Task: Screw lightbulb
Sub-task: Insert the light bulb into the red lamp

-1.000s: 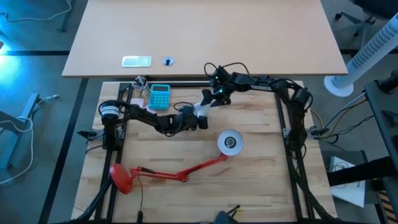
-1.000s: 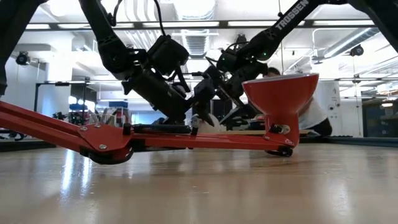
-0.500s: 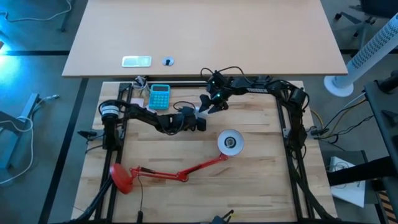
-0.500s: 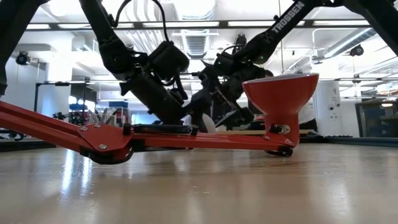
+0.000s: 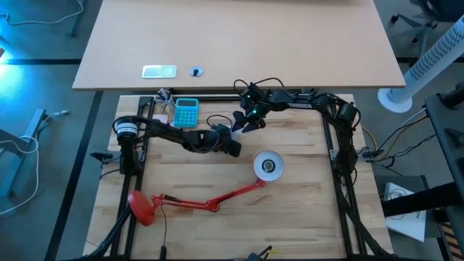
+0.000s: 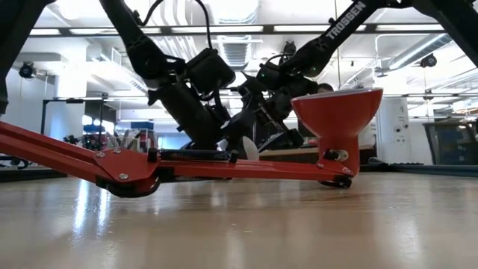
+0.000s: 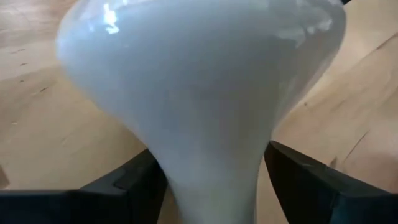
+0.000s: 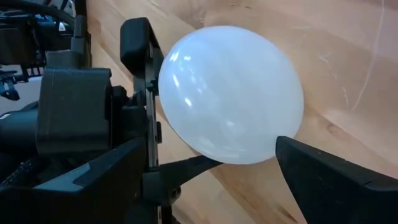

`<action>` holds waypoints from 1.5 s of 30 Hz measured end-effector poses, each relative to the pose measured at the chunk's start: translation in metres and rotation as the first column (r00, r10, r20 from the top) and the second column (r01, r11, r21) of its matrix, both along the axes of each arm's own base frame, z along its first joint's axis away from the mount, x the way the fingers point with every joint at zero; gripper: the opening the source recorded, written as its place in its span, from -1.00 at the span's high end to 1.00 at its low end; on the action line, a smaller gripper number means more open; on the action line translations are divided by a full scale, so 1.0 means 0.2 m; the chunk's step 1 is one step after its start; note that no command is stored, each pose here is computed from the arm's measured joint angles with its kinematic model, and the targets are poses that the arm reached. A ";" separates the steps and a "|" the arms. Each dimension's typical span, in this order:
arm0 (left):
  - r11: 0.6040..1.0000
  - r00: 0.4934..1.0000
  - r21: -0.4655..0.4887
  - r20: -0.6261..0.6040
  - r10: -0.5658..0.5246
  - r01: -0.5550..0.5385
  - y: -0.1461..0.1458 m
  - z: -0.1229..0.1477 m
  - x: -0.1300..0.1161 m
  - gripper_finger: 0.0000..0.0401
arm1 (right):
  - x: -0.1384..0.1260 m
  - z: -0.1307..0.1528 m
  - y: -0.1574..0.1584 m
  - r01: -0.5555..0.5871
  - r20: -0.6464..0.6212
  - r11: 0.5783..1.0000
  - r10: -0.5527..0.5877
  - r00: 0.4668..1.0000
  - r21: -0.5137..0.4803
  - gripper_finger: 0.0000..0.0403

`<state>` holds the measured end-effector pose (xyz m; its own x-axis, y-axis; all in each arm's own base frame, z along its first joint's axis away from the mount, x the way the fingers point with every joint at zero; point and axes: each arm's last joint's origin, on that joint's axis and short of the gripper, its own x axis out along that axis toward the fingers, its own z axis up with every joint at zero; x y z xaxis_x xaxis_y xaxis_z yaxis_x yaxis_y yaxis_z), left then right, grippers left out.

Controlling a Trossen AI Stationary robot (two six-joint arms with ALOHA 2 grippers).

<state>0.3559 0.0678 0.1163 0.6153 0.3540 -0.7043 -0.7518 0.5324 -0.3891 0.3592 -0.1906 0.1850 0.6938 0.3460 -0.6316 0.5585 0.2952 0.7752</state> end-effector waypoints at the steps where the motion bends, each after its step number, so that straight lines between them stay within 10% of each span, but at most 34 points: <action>1: 1.000 1.000 -0.003 -0.004 0.001 -0.001 0.00 0.00 0.00 -0.21 | 0.00 0.00 0.00 -0.004 0.002 1.000 0.004 1.000 -0.006 -0.76; 16: 0.994 0.989 -0.014 -0.097 -0.107 0.106 0.03 -0.01 -0.01 0.00 | -0.16 0.36 0.05 -0.062 0.097 0.964 0.090 0.991 -0.258 -0.76; 30: 0.958 0.943 -0.008 -0.173 -0.283 0.286 0.02 0.00 -0.03 0.29 | -0.63 1.00 0.47 -0.013 0.172 0.698 0.195 0.966 -0.716 -0.76; 35: 0.922 0.920 0.051 -0.101 -0.378 0.385 -0.01 0.22 0.02 0.31 | -0.78 1.12 0.61 0.032 0.210 0.586 0.239 0.948 -0.810 -0.76; 45: 0.875 0.906 0.392 0.187 -0.379 0.285 -0.24 0.89 0.13 0.31 | -0.96 1.12 0.71 -0.005 0.202 0.579 0.291 0.935 -0.816 -0.76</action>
